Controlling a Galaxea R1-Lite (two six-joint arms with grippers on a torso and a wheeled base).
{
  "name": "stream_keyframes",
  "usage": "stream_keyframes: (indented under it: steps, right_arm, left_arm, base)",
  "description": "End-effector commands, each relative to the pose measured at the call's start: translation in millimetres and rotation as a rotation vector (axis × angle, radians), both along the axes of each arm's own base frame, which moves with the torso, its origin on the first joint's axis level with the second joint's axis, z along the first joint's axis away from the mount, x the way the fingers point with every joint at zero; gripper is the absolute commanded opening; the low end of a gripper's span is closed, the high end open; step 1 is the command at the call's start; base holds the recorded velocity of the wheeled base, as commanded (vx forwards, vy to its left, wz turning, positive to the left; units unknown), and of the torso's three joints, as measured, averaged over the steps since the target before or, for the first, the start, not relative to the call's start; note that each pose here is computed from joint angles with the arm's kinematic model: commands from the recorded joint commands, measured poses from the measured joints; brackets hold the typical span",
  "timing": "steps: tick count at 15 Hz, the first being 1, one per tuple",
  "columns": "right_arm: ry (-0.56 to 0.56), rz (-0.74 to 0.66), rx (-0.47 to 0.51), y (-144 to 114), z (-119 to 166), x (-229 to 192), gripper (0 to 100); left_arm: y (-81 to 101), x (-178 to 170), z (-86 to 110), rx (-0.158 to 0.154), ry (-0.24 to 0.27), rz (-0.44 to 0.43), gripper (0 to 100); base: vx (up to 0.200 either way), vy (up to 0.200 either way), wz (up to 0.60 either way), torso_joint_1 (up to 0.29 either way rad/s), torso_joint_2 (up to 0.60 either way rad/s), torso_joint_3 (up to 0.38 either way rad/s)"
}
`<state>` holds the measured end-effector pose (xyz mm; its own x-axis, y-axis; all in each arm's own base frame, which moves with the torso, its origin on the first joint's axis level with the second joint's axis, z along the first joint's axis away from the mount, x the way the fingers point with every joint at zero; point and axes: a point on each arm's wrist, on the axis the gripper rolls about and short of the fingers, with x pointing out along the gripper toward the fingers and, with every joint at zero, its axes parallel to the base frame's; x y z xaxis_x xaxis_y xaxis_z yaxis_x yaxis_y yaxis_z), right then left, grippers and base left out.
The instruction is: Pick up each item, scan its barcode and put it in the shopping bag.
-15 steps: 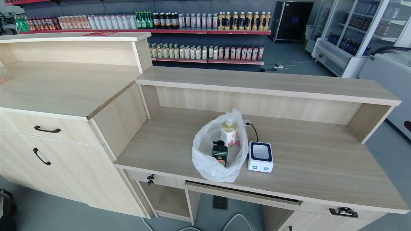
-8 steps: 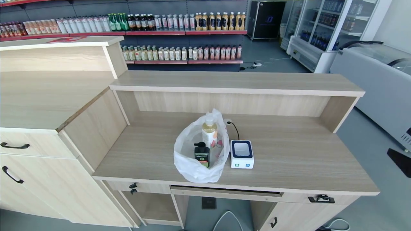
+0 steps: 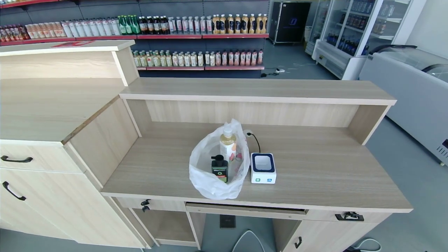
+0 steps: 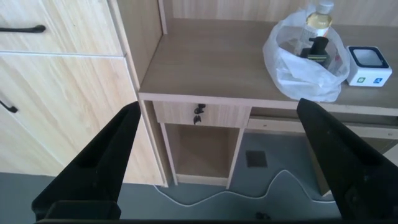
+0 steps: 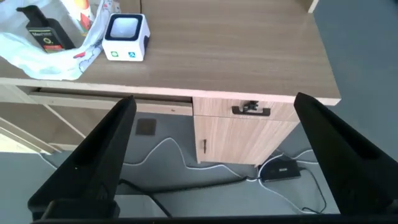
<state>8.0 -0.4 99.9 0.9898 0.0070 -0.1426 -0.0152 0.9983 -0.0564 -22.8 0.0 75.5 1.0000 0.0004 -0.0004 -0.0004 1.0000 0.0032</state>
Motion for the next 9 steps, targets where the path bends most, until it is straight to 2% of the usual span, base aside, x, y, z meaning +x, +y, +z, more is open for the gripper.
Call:
stream_keyframes:
  steps: [1, 5, 9]
  right_arm:
    - [-0.089, -0.017, 0.003, -1, -13, -19, 100]
    - [-0.128, 0.016, 0.001, 0, -23, -29, 100]
    - [-0.149, 0.001, 0.043, 0, -23, -30, 100]
  left_arm:
    - [0.0, 0, 0.0, 0.000, 0.000, 0.000, 100]
    - [0.0, 0, 0.0, 0.000, 0.000, 0.000, 100]
    - [0.0, 0, 0.0, 0.000, 0.000, 0.001, 100]
  base:
    - [0.000, 0.000, 0.00, 0.000, 0.00, 0.000]
    - [0.000, 0.000, 0.00, 0.000, 0.00, 0.000]
    - [0.000, 0.000, 0.00, 0.000, 0.00, 0.000]
